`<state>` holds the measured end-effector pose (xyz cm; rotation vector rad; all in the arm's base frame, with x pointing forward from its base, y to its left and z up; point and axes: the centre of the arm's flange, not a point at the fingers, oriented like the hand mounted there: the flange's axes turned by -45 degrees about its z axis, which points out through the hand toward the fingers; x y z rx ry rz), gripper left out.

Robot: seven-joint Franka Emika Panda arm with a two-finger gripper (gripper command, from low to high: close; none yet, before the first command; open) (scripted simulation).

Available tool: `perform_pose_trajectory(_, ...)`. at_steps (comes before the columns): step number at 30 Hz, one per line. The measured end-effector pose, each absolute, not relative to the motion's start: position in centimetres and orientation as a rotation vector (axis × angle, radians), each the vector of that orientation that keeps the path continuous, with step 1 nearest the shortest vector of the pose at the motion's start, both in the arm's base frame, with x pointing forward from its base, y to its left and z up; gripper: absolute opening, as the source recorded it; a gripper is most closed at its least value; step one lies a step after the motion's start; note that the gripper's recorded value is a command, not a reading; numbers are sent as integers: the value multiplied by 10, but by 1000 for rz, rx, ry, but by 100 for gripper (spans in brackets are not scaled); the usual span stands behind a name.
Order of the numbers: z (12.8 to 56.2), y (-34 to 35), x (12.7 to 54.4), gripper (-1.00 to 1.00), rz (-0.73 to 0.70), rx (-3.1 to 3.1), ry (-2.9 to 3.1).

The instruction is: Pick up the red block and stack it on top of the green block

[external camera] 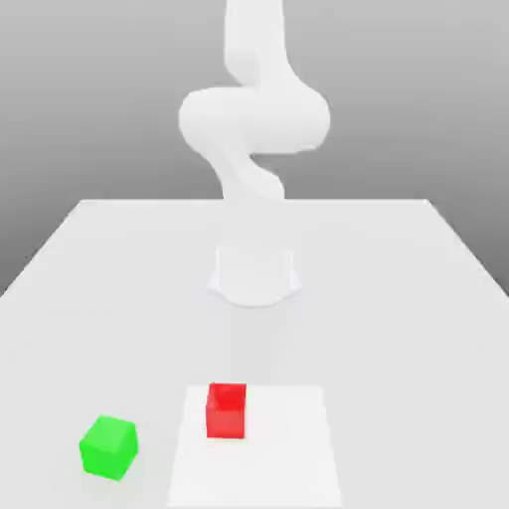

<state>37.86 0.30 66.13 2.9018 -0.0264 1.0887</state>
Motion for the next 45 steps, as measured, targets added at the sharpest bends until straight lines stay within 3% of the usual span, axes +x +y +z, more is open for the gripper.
perform_pose_trajectory(4,562,-2,423,0,840,2918,-33)
perform_pose_trajectory(9,438,-19,443,0,550,2961,-42)
perform_pose_trajectory(15,289,-37,417,0,205,3056,-56)
perform_pose_trajectory(19,218,-37,384,0,30,3130,-66)
perform_pose_trajectory(29,148,-37,378,0,3,3142,-70)
perform_pose_trajectory(30,144,-37,377,-100,2,3141,-69)
perform_pose_trajectory(37,145,-37,377,-100,2,3141,-69)
perform_pose_trajectory(45,195,-37,380,-100,9,3142,-72)
